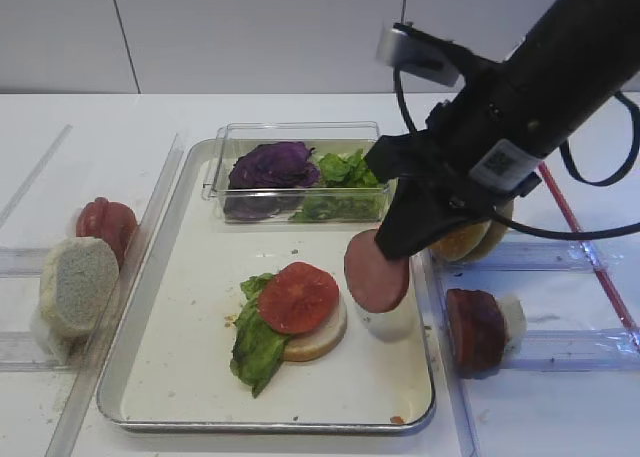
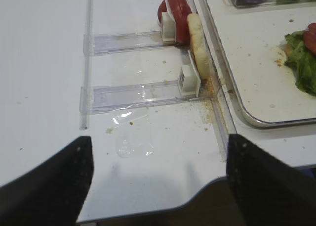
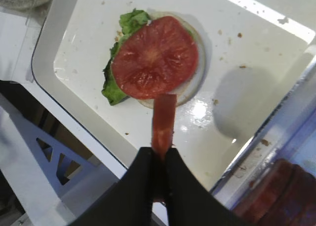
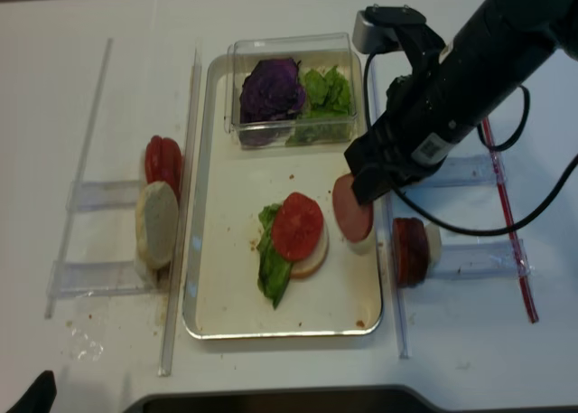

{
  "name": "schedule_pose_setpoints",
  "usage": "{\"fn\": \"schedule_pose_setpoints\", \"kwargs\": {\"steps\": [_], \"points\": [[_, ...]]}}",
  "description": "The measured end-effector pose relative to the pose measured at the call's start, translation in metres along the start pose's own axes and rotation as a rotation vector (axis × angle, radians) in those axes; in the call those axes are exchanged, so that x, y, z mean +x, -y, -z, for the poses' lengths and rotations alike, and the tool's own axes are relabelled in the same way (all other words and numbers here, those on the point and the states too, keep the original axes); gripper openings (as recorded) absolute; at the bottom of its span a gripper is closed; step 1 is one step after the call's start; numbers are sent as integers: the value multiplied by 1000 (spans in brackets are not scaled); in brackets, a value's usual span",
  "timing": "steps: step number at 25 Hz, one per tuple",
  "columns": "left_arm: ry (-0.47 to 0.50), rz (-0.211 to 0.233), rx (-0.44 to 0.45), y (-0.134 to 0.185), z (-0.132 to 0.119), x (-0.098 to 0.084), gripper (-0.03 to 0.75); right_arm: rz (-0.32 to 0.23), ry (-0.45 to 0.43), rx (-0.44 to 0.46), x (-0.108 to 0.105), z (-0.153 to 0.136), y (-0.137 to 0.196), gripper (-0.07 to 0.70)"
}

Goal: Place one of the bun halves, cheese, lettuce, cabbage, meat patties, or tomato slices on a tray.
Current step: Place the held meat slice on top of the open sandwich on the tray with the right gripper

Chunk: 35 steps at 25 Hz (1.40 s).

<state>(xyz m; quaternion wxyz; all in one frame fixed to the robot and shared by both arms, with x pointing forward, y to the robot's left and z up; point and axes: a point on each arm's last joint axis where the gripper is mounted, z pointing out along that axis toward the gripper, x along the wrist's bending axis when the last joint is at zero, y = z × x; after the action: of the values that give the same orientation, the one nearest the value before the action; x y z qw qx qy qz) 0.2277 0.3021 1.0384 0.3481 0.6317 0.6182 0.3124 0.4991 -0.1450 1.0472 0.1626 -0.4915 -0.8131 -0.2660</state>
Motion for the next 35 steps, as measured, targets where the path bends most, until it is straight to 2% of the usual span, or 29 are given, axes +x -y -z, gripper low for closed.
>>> {"fn": "schedule_pose_setpoints", "kwargs": {"steps": [14,21,26,30,35], "points": [[0,0,0,0,0,0,513,-23,-249,60,-10,-42,-13,78],[0,0,0,0,0,0,514,-38,-320,73,-15,-56,-16,78],[0,2,0,0,0,0,515,-91,-375,10,-30,-51,-23,78],[0,2,0,0,0,0,515,-140,-375,-14,-49,-50,-26,78],[0,2,0,0,0,0,515,-173,-405,-35,-50,-52,-29,78]]}}
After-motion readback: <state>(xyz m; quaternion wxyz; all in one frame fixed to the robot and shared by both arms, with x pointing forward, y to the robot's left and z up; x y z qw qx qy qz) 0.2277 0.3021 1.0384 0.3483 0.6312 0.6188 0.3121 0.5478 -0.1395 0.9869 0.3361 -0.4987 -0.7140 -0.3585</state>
